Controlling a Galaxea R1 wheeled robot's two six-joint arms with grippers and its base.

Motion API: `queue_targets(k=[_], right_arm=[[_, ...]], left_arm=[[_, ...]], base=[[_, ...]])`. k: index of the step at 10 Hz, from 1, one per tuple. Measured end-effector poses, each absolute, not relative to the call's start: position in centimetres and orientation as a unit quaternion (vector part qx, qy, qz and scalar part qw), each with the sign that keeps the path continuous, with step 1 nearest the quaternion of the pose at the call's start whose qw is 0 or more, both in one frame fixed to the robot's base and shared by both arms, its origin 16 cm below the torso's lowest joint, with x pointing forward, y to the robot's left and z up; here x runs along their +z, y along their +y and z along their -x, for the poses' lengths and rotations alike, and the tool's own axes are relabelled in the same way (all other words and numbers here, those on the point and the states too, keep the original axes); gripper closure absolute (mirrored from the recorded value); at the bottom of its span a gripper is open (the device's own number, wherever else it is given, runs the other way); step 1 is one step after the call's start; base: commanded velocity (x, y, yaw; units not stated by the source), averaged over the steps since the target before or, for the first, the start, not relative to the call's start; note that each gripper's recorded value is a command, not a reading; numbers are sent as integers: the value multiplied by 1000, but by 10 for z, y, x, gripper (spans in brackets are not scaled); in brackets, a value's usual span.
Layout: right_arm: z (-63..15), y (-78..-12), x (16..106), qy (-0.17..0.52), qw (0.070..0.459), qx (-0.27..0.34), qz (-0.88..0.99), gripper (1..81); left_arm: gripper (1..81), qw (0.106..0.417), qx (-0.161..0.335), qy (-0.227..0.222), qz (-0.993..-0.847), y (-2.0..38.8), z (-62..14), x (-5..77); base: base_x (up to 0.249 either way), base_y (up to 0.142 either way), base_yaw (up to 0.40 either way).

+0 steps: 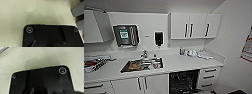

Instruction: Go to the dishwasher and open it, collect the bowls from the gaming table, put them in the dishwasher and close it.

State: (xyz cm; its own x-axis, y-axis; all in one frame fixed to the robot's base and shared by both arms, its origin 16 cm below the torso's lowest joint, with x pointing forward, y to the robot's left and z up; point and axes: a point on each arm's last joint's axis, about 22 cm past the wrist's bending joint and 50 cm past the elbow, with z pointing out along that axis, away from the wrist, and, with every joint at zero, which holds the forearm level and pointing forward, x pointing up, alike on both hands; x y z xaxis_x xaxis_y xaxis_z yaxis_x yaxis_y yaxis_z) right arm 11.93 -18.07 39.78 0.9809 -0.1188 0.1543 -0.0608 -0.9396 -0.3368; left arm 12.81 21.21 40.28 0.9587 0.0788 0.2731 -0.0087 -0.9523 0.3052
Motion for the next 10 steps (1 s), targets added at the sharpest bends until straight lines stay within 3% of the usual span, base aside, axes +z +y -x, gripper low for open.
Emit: queue_targets(k=[3,10], right_arm=[[-118,-181,410,46,168,-106,979,10],[-55,-181,420,51,166,-72,982,10]], left_arm=[[10,154,162,10,-975,211,-133,416],[10,157,126,16,-979,205,-65,425]], base=[[0,0,0],[0,0,0]])
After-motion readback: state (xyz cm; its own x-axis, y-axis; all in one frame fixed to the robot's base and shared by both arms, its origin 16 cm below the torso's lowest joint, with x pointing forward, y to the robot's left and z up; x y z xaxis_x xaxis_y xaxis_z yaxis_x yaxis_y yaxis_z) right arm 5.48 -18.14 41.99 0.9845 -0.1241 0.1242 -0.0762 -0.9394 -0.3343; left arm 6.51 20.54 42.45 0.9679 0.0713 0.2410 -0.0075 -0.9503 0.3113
